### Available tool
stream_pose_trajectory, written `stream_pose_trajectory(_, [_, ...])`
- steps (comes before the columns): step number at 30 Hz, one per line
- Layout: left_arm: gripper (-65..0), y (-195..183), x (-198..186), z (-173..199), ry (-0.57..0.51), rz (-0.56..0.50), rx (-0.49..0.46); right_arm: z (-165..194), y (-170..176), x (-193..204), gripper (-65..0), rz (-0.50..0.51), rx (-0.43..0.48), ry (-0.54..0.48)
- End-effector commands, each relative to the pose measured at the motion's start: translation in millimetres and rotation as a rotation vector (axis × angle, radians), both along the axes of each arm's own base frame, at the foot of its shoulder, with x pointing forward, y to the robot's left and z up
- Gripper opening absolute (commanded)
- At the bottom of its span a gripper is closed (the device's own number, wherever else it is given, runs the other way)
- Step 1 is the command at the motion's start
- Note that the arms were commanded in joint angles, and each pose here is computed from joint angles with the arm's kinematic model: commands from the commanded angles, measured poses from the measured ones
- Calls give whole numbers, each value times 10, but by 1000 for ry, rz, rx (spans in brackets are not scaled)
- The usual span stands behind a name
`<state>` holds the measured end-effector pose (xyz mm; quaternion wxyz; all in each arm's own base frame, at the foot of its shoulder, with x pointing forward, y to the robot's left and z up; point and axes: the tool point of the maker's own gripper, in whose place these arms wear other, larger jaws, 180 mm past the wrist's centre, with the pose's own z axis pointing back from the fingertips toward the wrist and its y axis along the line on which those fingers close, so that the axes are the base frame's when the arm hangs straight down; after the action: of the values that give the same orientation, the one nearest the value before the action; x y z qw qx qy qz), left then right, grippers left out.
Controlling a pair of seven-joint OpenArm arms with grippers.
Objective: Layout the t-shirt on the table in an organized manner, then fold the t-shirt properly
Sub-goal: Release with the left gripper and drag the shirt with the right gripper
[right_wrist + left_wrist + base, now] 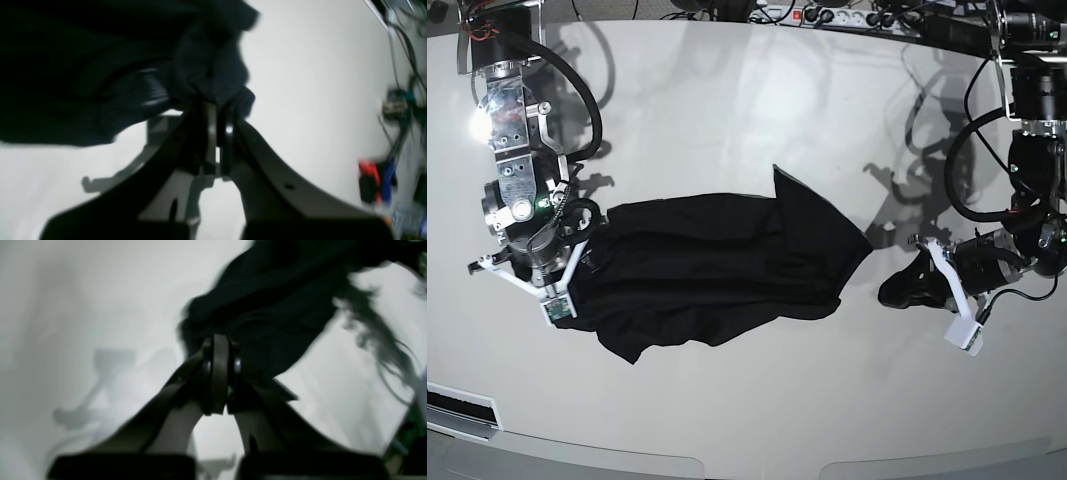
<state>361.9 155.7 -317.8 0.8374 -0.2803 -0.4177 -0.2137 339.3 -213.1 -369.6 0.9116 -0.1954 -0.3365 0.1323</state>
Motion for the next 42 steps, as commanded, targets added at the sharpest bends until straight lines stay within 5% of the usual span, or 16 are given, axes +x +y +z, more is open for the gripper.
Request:
stream_pose_trajectory(1, [-650, 11, 74, 216, -54, -4, -37, 166, -46, 105, -650, -6, -13, -54])
stream_pose_trajectory(5, [-650, -10, 57, 229, -48, -9, -57, 162, -77, 83, -402, -4, -30, -36])
stream_pose_trajectory(14, [-650, 64, -121, 11, 11, -3, -29, 889, -19, 185, -391, 107, -57, -217])
stream_pose_trajectory(16, [-650, 67, -166, -43, 26, -3, -26, 787, 261, 151, -393, 236, 40, -164])
stream_pose_trajectory(22, [-650, 79, -225, -106, 45, -2, -23, 672, 1599, -520, -400, 856, 533, -11])
stream_pose_trajectory(25, [-650, 91, -254, -137, 53, -1, -18, 602, 1870, -701, -399, 893, 620, 21])
stream_pose_trajectory(27, [-650, 97, -255, -146, 55, -1, -11, 481, 2025, -762, -387, 922, 591, 56])
stream_pose_trajectory(32, [-650, 114, -258, -172, 58, -1, 8, 187, 2371, -758, -211, 960, 468, 25])
stream_pose_trajectory(36, [-650, 133, -250, -158, 52, 3, 8, -49, 2358, -542, -212, 886, 312, -12])
stream_pose_trajectory(42, [-650, 131, -242, -148, 47, 5, 5, -442, 2358, -418, -249, 911, 194, 71])
